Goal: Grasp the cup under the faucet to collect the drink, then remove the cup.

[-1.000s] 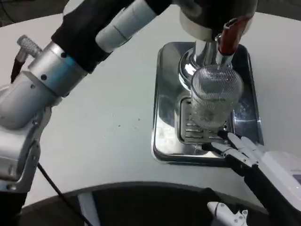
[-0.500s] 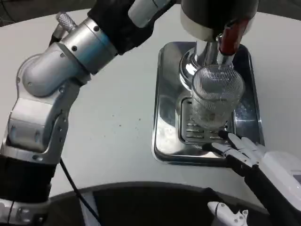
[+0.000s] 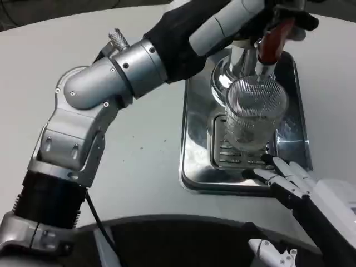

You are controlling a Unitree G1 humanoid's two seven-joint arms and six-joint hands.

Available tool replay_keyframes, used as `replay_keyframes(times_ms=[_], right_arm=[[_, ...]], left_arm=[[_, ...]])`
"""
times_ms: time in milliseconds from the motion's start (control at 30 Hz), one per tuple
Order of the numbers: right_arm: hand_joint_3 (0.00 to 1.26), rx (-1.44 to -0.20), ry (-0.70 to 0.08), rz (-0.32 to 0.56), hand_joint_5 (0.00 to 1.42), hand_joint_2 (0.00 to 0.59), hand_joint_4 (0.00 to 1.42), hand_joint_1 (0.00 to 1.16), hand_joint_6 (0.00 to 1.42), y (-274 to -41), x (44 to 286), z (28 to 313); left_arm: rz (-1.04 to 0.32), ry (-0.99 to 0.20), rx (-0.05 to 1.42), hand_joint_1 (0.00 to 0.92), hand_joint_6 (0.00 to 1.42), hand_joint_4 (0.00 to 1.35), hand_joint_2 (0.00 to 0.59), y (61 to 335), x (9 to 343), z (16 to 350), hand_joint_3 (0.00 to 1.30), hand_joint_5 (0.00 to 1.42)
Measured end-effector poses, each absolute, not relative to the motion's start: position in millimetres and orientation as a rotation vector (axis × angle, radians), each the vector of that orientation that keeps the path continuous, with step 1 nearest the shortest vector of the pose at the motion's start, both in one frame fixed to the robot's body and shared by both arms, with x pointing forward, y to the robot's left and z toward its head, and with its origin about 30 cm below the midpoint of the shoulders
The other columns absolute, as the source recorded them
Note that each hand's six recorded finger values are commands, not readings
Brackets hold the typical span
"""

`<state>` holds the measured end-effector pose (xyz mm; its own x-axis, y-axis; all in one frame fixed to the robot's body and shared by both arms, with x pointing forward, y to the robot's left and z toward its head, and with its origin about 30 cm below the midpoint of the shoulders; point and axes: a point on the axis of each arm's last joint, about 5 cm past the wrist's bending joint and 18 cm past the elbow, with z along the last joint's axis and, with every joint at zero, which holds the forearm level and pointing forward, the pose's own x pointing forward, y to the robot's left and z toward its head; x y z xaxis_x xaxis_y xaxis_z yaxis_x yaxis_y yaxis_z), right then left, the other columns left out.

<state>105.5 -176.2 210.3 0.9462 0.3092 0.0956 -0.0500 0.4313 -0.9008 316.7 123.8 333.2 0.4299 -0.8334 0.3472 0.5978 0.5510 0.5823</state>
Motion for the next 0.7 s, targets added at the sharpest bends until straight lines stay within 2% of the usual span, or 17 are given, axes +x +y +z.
replay_keyframes(times_ms=[267, 700], right_arm=[[0.16, -1.101, -0.255, 0.230, 0.00, 0.422, 0.00, 0.34, 0.00, -176.6, 104.6, 209.6], [0.16, -1.099, -0.261, 0.229, 0.00, 0.422, 0.00, 0.34, 0.00, -176.3, 103.7, 210.5]], left_arm=[[-0.927, -0.612, 0.463, 0.000, 0.25, 0.12, 0.065, 121.8, 321.9, 325.8, 0.16, 0.25], [-0.900, -0.691, 0.635, 0.000, 0.14, 0.12, 0.065, 116.8, 321.5, 323.4, 0.16, 0.22]])
